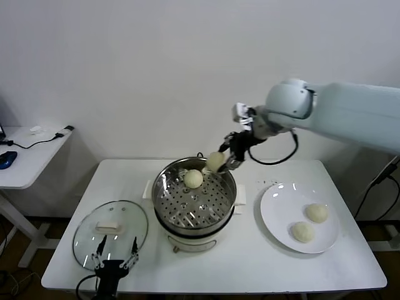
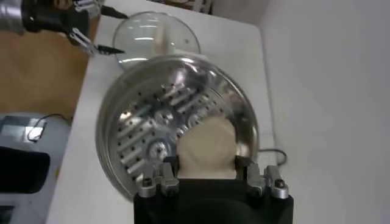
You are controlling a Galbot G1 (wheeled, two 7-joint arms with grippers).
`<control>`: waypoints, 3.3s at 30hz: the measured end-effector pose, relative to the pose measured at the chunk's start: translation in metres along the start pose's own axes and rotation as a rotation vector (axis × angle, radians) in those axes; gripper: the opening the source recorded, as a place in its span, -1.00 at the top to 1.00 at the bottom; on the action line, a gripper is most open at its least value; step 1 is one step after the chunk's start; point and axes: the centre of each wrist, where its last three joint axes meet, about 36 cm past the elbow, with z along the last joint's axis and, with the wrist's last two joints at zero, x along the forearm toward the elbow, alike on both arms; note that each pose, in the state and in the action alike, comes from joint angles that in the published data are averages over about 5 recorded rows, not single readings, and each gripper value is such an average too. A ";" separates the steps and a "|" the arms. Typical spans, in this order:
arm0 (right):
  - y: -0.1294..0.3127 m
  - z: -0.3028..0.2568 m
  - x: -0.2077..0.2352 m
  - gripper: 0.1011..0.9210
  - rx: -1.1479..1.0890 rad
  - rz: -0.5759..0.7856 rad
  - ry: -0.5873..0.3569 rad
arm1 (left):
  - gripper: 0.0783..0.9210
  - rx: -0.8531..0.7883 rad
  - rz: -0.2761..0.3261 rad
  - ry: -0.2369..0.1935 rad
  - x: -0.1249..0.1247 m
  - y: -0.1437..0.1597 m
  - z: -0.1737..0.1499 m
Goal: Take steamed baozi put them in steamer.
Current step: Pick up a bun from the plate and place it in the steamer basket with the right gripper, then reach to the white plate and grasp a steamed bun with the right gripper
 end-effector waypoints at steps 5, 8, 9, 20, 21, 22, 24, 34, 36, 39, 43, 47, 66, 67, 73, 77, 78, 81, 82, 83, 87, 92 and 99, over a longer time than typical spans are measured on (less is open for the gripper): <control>0.006 -0.033 -0.040 -0.24 0.023 -0.014 0.041 | -0.77 0.005 0.000 -0.009 0.000 -0.001 -0.004; 0.006 -0.047 -0.063 -0.24 0.033 -0.017 0.062 | -0.77 0.009 0.000 -0.012 0.000 -0.003 -0.005; 0.006 -0.051 -0.071 -0.24 0.035 -0.016 0.068 | -0.77 0.011 0.000 -0.013 0.000 -0.003 -0.005; 0.006 -0.073 -0.142 -0.24 0.043 -0.017 0.113 | -0.77 0.017 -0.002 -0.013 -0.002 -0.005 -0.004; 0.006 -0.074 -0.146 -0.24 0.043 -0.017 0.115 | -0.77 0.017 -0.002 -0.013 -0.002 -0.005 -0.004; 0.006 -0.074 -0.150 -0.24 0.043 -0.017 0.117 | -0.77 0.019 -0.002 -0.012 -0.002 -0.005 -0.005; 0.007 -0.076 -0.158 -0.24 0.044 -0.015 0.122 | -0.77 0.022 0.000 -0.012 -0.003 -0.005 -0.005; 0.008 -0.078 -0.180 -0.55 0.046 -0.014 0.127 | -0.77 0.027 0.001 -0.010 -0.005 -0.007 -0.004; 0.009 -0.078 -0.180 -0.67 0.048 -0.016 0.123 | -0.77 0.028 0.001 -0.009 -0.005 -0.006 -0.003; 0.007 -0.080 -0.178 -0.75 0.054 -0.016 0.113 | -0.77 0.028 -0.001 -0.008 -0.004 -0.006 -0.003; 0.001 -0.079 -0.164 -0.76 0.070 -0.013 0.093 | -0.77 0.027 -0.003 -0.009 -0.003 -0.005 -0.003; -0.013 -0.072 -0.132 -0.76 0.094 -0.013 0.065 | -0.77 0.024 -0.005 -0.013 -0.002 -0.004 -0.004; -0.014 0.178 0.046 -0.76 0.036 -0.062 0.183 | -0.77 0.019 -0.021 -0.017 -0.010 0.005 -0.006; -0.008 0.193 0.047 -0.76 0.026 -0.070 0.197 | -0.77 0.019 -0.021 -0.016 -0.011 0.005 -0.006; 0.023 0.265 0.033 -0.76 -0.033 -0.118 0.253 | -0.77 0.021 -0.025 -0.012 -0.012 0.005 -0.004; 0.039 0.293 0.015 -0.76 -0.059 -0.147 0.271 | -0.77 0.021 -0.026 -0.007 -0.012 0.004 -0.003; 0.043 0.299 0.010 -0.76 -0.064 -0.152 0.275 | -0.77 0.020 -0.026 -0.006 -0.012 0.004 -0.002; 0.052 0.313 -0.002 -0.76 -0.076 -0.164 0.289 | -0.77 0.020 -0.028 -0.002 -0.012 0.004 0.000; 0.055 0.318 -0.006 -0.76 -0.081 -0.166 0.294 | -0.77 0.020 -0.029 -0.001 -0.012 0.005 0.000; 0.057 0.323 -0.011 -0.76 -0.086 -0.168 0.299 | -0.77 0.019 -0.030 -0.001 -0.012 0.005 0.001; 0.068 0.339 -0.026 -0.76 -0.107 -0.171 0.314 | -0.77 0.020 -0.031 0.003 -0.012 0.005 0.003; 0.080 0.351 -0.045 -0.76 -0.125 -0.170 0.328 | -0.77 0.020 -0.031 0.006 -0.012 0.003 0.004; 0.090 0.363 -0.068 -0.76 -0.140 -0.151 0.353 | -0.77 0.017 -0.025 0.008 -0.011 0.001 0.004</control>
